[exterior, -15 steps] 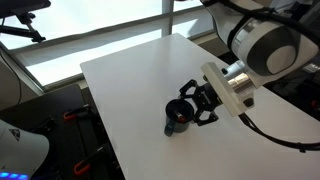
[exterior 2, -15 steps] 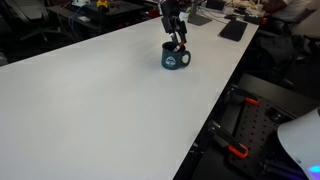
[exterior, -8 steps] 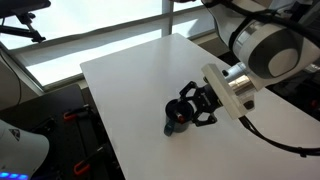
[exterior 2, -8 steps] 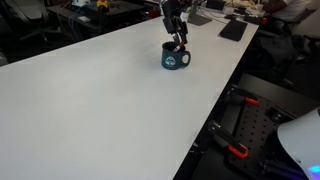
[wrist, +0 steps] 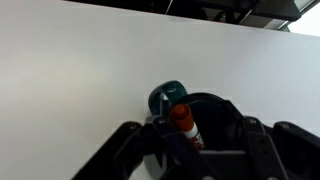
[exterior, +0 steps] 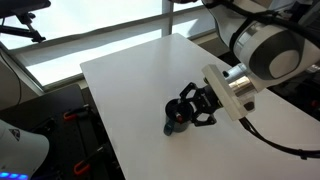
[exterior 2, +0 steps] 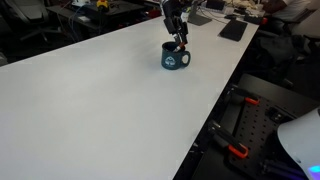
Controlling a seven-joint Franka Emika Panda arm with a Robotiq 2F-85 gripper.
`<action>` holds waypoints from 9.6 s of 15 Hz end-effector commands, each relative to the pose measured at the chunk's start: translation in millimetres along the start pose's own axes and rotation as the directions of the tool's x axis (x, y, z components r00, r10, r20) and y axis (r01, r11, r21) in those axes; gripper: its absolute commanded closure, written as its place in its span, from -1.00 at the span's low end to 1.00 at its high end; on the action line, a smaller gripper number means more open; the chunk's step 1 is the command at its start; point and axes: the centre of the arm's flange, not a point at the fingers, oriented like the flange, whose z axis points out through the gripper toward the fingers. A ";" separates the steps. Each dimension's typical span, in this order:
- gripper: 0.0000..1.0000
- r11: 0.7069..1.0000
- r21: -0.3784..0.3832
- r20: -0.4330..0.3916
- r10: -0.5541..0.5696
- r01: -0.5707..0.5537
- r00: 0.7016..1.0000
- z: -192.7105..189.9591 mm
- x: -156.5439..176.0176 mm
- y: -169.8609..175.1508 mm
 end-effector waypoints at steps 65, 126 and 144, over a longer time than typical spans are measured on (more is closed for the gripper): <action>-1.00 0.997 0.073 0.022 0.009 -0.010 1.000 -14.4 24.0 23.2; 0.26 0.989 0.140 0.096 0.036 -0.050 0.995 5.0 27.8 37.5; -1.00 0.987 0.115 0.091 0.100 -0.110 0.991 -30.1 -54.5 -36.3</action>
